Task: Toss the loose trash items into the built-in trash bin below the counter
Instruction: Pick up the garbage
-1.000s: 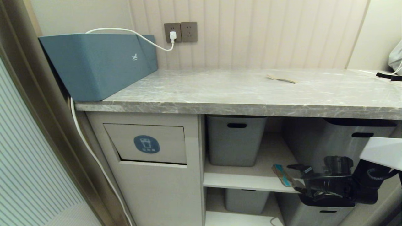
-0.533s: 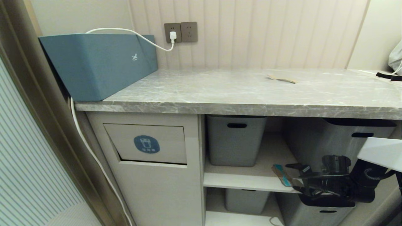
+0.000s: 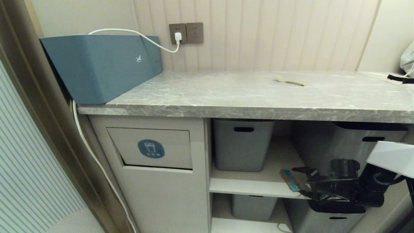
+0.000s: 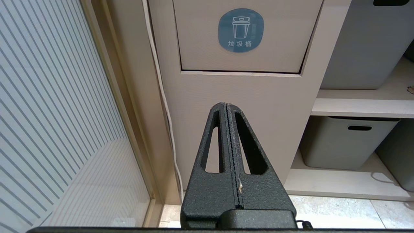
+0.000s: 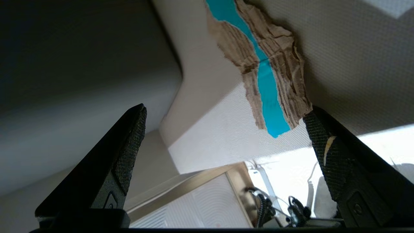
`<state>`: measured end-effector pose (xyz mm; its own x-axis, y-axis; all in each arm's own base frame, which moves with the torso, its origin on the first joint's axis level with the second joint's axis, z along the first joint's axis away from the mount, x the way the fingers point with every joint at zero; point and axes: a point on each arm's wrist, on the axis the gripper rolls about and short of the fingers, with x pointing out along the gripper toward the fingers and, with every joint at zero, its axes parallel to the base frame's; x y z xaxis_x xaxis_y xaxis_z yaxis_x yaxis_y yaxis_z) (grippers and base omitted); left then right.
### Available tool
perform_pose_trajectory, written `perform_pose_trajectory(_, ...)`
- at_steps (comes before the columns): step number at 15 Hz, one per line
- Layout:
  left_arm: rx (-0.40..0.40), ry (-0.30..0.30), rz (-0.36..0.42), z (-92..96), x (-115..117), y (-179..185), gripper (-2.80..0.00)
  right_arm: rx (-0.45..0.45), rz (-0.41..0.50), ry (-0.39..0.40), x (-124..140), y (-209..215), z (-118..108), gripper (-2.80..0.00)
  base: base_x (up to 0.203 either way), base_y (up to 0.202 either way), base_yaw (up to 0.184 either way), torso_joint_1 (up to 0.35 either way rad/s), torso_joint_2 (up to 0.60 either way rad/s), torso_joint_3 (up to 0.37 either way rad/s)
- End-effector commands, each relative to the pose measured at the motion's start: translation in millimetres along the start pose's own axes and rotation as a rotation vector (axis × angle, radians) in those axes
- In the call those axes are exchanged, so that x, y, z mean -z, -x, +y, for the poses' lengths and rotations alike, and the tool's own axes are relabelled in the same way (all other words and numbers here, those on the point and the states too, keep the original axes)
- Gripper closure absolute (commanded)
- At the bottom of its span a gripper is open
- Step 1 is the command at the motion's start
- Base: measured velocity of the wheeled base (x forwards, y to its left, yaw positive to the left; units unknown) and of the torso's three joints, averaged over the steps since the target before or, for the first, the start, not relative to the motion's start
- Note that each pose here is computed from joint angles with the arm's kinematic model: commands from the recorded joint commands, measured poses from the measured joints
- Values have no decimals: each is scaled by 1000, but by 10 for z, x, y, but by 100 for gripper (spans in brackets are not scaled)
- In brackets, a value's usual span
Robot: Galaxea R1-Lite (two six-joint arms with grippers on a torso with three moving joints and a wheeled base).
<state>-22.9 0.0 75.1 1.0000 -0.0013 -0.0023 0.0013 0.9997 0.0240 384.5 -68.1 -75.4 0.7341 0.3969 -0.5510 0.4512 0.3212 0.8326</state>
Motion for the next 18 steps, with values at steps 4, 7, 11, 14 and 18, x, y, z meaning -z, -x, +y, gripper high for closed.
perform_pose_trajectory(4,0,1,1,0,4,-1,0,-15,-7,9,-84,-78,58,-280,0,0,0,0,0,0)
perform_pose_trajectory(7,0,-1,1,0,4,-1,0,-10,-5,5,-80,-91,33,-280,0,0,0,0,0,0)
perform_pose_trajectory(11,0,-1,1,0,4,-1,0,-6,0,2,-91,-147,-20,-280,0,0,0,0,0,0)
perform_pose_trajectory(14,-1,1,1,0,4,-1,0,-6,0,-2,-102,-178,-41,-280,0,0,0,0,0,0)
perform_pose_trajectory(18,-1,1,1,0,4,-1,0,-4,2,-7,-110,-220,-79,-280,0,0,0,0,0,0)
